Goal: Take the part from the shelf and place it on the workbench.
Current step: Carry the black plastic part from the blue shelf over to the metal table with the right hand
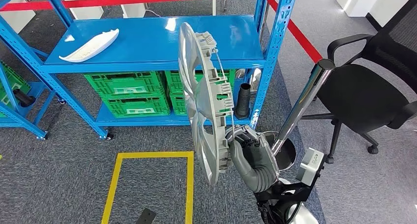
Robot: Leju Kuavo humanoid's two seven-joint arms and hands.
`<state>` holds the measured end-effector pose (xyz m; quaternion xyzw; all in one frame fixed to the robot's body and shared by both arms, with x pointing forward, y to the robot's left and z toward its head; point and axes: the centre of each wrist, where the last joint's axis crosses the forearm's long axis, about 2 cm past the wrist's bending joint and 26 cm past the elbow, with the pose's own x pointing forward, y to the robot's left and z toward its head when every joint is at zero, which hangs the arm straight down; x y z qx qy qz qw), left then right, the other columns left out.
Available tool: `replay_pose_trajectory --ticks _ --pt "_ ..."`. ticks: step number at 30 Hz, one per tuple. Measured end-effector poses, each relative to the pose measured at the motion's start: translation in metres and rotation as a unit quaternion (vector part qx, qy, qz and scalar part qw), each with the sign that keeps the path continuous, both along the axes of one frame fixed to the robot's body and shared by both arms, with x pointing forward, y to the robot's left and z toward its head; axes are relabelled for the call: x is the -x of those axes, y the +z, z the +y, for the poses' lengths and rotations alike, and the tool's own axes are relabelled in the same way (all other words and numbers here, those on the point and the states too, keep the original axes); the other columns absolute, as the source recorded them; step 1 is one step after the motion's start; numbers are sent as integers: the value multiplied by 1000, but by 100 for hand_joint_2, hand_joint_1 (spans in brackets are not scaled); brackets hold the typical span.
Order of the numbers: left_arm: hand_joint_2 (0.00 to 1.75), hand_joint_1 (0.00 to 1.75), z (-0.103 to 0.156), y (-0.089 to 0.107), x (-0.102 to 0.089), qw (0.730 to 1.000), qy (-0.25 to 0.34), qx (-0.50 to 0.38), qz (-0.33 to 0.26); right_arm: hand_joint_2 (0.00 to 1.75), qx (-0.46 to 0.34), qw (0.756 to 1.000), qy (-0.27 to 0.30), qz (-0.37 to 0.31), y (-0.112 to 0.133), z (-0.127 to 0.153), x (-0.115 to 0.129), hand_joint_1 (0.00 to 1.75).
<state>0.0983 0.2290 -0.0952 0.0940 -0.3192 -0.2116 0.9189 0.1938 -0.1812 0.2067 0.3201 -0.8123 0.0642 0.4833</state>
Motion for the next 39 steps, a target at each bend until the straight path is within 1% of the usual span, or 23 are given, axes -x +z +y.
replay_pose_trajectory --ticks 39 --pt "175 0 0 0 0 1000 3 -2 -1 175 -1 1000 1 5 -1 0 1 175"
